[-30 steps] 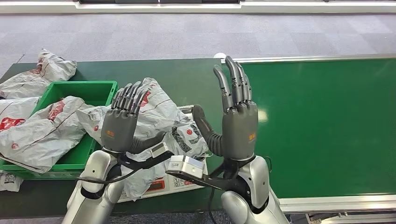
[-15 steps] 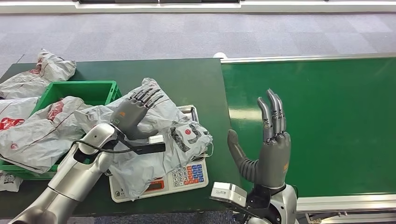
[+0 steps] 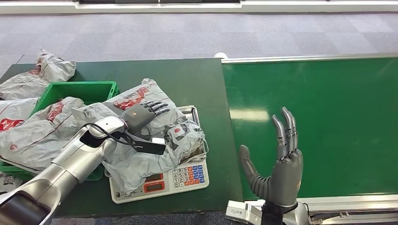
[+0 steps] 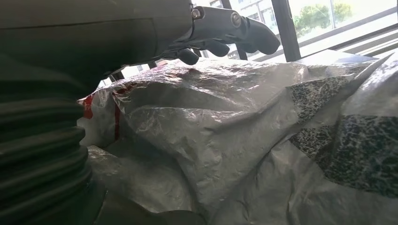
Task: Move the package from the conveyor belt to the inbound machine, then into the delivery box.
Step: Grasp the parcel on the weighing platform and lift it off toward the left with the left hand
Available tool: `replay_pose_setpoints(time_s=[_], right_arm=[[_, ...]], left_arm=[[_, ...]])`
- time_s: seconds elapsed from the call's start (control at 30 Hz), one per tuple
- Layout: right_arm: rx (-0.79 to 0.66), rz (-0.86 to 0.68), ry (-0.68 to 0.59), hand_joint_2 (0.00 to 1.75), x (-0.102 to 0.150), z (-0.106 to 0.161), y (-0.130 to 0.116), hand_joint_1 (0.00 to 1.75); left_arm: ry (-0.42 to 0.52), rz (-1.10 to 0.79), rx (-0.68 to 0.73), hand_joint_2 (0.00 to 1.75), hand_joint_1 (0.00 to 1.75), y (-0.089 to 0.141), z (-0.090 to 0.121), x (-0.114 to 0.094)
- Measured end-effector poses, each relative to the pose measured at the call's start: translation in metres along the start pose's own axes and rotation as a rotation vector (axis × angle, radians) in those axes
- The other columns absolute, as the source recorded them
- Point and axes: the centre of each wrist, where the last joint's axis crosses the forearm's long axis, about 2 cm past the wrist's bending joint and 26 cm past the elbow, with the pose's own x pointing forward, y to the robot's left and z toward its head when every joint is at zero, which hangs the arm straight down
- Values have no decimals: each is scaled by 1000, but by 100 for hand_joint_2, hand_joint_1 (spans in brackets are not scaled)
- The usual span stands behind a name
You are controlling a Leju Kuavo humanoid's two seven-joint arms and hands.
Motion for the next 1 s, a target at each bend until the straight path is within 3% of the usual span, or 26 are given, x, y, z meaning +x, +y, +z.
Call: replay_pose_setpoints(time_s=[0.1, 0.13, 0.23, 0.27, 0.43, 1.0], right_arm=[[0, -2, -7, 175, -1, 4, -2, 0], [1, -5, -8, 175, -1, 6, -2, 0], [0, -16, -7, 175, -3, 9, -4, 0], [-1, -18, -7, 175, -4, 10, -5, 0], [-5, -28, -5, 175, -5, 11, -6, 0], [-11, -33, -3, 175, -4, 10, -6, 0]], left_arm=[[-6, 31, -39, 175, 0, -3, -3, -3], [-8, 44, -53, 175, 33, -5, -5, -4], [-13, 73, -89, 175, 164, -16, -10, -4], [-15, 81, -100, 175, 175, -21, -12, -2], [-23, 108, -150, 175, 175, -38, -19, 7], [-44, 107, -175, 175, 175, -37, -36, 20]])
